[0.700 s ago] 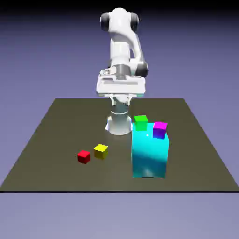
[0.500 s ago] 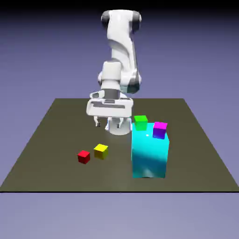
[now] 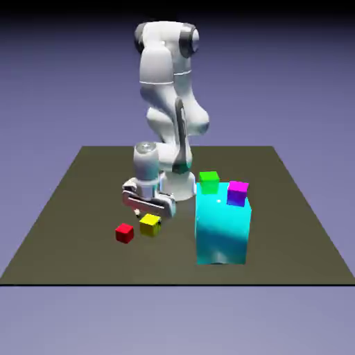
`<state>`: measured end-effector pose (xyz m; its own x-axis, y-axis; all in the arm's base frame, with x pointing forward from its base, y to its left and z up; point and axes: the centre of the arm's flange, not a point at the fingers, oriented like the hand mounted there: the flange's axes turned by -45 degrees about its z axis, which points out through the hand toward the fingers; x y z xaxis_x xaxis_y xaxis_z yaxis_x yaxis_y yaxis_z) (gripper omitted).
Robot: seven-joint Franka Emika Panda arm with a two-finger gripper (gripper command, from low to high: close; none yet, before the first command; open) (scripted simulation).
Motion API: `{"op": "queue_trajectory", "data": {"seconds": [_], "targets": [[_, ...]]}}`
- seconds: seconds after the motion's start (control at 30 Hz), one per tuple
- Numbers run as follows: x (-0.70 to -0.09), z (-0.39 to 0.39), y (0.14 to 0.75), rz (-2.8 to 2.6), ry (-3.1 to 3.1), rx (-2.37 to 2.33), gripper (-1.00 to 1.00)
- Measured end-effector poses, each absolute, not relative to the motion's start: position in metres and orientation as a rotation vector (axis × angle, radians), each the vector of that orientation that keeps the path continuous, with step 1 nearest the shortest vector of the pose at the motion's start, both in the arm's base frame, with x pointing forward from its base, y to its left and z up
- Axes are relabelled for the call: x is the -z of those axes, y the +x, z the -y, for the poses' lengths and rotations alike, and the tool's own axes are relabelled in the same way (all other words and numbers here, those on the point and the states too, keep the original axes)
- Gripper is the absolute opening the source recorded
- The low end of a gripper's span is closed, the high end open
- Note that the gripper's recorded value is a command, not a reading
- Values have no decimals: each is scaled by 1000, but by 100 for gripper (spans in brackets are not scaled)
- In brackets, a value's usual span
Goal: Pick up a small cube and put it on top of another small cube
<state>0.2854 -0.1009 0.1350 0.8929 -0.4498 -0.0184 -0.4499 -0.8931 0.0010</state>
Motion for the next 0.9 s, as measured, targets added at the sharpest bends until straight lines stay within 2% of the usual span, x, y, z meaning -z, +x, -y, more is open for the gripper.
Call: {"op": "queue_trajectory", "data": {"seconds": [0.03, 0.47, 0.7, 0.9], "targets": [[-130, 101, 285, -725, -3052, -28, -100], [-200, 101, 285, -725, -3052, -28, -100], [-244, 69, 373, -81, -3177, -118, -100], [-303, 9, 432, 403, -3198, -187, -100]]}}
